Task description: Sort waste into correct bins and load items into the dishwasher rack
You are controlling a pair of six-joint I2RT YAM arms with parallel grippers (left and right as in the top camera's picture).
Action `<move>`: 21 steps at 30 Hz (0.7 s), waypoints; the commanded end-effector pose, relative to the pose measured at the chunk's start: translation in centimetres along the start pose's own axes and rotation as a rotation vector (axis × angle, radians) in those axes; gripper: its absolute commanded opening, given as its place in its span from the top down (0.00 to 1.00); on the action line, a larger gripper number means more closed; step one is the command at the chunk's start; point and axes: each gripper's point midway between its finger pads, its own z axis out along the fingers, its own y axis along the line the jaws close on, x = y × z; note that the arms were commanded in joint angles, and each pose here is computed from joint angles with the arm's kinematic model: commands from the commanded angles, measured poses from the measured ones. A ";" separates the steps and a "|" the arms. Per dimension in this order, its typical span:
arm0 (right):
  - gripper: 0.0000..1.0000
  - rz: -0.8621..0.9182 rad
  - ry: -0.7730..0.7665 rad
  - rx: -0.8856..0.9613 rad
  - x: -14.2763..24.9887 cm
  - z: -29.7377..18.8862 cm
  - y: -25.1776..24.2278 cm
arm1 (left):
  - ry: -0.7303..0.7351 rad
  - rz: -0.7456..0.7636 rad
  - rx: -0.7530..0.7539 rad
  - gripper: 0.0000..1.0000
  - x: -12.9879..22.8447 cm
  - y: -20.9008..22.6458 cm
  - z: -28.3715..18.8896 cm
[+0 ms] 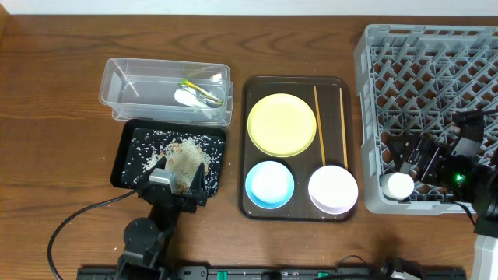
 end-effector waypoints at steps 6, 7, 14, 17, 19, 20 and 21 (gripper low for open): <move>0.06 0.066 0.001 -0.088 -0.5 0.3 2.0 | 0.051 0.016 -0.018 0.09 1.6 0.5 0.1; 0.06 0.053 0.047 -0.070 0.6 0.7 2.0 | 0.051 0.016 -0.018 0.09 1.6 0.5 0.1; 0.34 -0.050 0.397 0.243 9.5 4.4 -0.5 | 0.051 0.016 -0.018 0.09 1.6 0.5 0.1; 0.45 -0.037 0.467 0.363 12.1 5.8 -1.8 | 0.051 0.016 -0.018 0.09 1.6 0.5 0.1; 0.46 -0.013 0.499 0.426 13.6 7.0 -2.7 | 0.051 0.016 -0.018 0.09 1.6 0.5 0.1; 0.46 -0.012 0.520 0.433 14.4 7.7 -2.9 | 0.051 0.016 -0.018 0.09 1.6 0.5 0.1; 0.46 -0.008 0.536 0.441 15.0 8.4 -3.2 | 0.051 0.016 -0.018 0.09 1.6 0.5 0.1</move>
